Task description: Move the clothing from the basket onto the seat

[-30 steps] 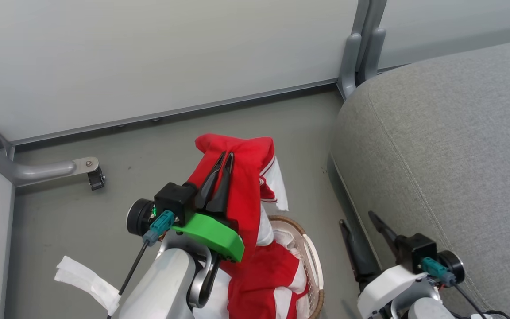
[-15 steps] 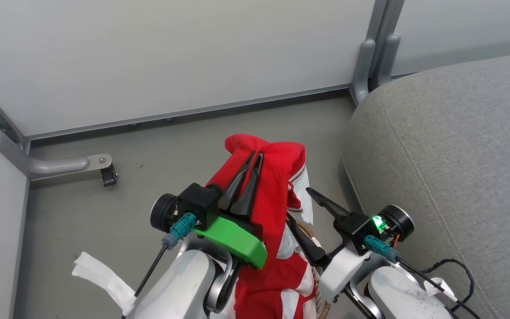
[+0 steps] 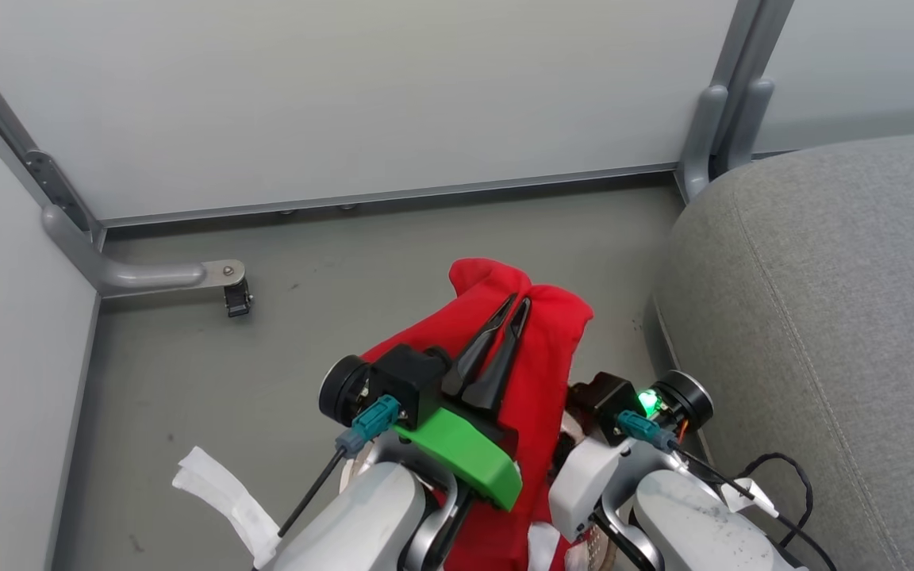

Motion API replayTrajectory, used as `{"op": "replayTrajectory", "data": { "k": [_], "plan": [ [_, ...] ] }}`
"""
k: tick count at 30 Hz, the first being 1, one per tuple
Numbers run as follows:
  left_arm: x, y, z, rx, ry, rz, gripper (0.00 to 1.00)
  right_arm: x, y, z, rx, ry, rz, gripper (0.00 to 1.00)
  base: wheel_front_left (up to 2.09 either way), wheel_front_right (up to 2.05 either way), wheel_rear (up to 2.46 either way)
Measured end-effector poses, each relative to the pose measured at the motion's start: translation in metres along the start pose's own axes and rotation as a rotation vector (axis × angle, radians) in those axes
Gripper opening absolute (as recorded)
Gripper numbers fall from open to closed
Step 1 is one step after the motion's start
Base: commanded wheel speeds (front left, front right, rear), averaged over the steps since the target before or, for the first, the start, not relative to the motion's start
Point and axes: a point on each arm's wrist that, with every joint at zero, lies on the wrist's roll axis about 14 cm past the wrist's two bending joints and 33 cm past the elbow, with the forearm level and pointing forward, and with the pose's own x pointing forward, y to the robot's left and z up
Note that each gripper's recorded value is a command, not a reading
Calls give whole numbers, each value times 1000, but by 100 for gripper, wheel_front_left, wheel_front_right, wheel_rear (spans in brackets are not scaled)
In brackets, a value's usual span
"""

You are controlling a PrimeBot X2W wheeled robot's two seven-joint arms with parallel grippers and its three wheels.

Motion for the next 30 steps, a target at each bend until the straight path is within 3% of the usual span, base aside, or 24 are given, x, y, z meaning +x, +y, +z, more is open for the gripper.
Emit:
{"op": "replayTrajectory", "data": {
  "k": [10, 11, 12, 21, 30],
  "plan": [
    [3, 3, 0, 2, 1, 16, 2, -7, -14, 9, 64, -37, -63, 0, 0, 0, 0],
    [4, 3, 0, 3, 0, 19, 42, -10, -18, 9, 74, -40, -80, 0, 0, 0, 0],
    [5, 3, -2, 6, 4, 21, 100, -14, -21, 8, 86, -42, -98, 0, 0, 0, 0],
    [19, -7, -18, 12, 37, -23, 100, -52, -60, 10, 146, -85, -267, 0, 0, 0, 0],
    [39, -39, -42, -11, 86, -141, 100, -105, -102, 20, 157, -142, -465, 0, 0, 0, 0]
  ]
}}
